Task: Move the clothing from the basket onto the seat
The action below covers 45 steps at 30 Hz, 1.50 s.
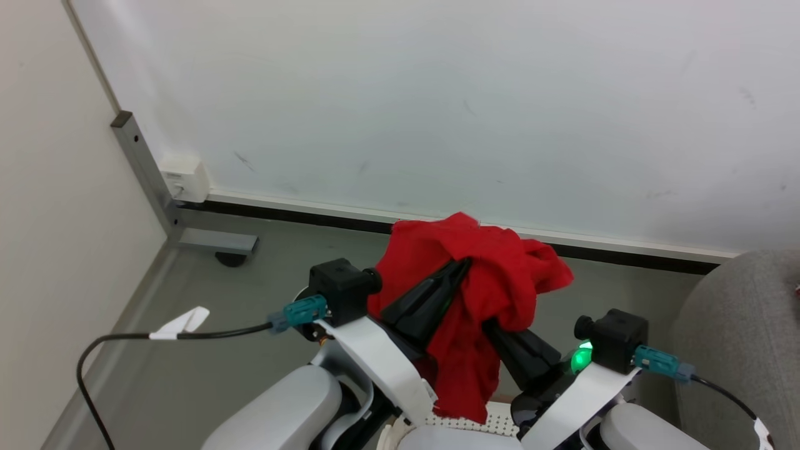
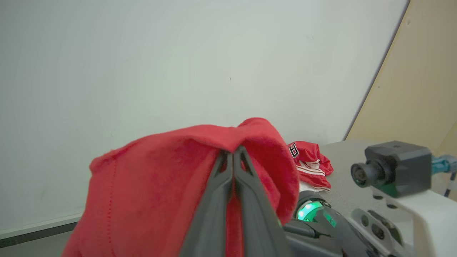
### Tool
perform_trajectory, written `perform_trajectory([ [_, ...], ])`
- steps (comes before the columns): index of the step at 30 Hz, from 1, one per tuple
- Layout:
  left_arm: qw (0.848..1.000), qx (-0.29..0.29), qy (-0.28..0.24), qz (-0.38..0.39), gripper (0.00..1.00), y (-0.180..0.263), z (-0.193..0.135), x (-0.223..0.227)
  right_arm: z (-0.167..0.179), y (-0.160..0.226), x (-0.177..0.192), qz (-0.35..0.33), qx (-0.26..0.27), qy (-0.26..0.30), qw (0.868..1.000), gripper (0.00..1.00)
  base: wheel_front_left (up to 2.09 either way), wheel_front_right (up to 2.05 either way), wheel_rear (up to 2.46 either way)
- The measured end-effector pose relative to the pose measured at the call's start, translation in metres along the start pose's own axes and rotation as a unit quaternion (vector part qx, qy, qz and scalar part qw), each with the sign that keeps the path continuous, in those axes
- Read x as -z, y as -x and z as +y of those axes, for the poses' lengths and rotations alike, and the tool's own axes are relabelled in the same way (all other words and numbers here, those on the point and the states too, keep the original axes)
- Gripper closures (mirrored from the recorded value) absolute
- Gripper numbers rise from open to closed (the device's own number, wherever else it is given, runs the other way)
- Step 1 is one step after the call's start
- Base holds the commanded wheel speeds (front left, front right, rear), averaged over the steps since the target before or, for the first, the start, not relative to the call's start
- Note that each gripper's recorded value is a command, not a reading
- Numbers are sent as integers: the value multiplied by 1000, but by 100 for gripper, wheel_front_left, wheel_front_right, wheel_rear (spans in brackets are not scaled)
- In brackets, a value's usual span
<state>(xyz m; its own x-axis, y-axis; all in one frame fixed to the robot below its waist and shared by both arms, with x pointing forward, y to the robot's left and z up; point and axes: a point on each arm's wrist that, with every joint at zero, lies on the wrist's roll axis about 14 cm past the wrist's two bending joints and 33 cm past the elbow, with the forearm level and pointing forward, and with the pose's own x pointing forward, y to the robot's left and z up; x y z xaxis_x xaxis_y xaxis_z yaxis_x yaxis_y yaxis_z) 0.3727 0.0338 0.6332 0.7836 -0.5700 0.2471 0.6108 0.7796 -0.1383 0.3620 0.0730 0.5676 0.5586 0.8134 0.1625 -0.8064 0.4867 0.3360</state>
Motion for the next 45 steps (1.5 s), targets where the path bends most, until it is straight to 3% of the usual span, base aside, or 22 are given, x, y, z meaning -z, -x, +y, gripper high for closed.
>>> perform_trajectory([
  [18,999,46,15,23,100,-16,-24,20,-35,36,-29,-57,78,25,995,100,0,0,0],
  [19,998,51,18,23,80,-18,-27,21,-39,39,-31,-61,85,25,994,100,0,0,0],
  [21,997,65,23,26,0,-23,-35,24,-45,47,-36,-67,100,29,992,100,0,0,0],
  [28,992,116,39,30,0,-42,-61,35,-80,85,-58,-98,170,49,979,100,0,0,0],
  [33,985,160,48,34,0,-54,-84,45,-106,123,-75,-117,231,72,963,100,0,0,0],
  [45,964,250,70,65,0,-75,-133,85,-141,224,-101,-159,373,103,908,100,0,0,0],
])
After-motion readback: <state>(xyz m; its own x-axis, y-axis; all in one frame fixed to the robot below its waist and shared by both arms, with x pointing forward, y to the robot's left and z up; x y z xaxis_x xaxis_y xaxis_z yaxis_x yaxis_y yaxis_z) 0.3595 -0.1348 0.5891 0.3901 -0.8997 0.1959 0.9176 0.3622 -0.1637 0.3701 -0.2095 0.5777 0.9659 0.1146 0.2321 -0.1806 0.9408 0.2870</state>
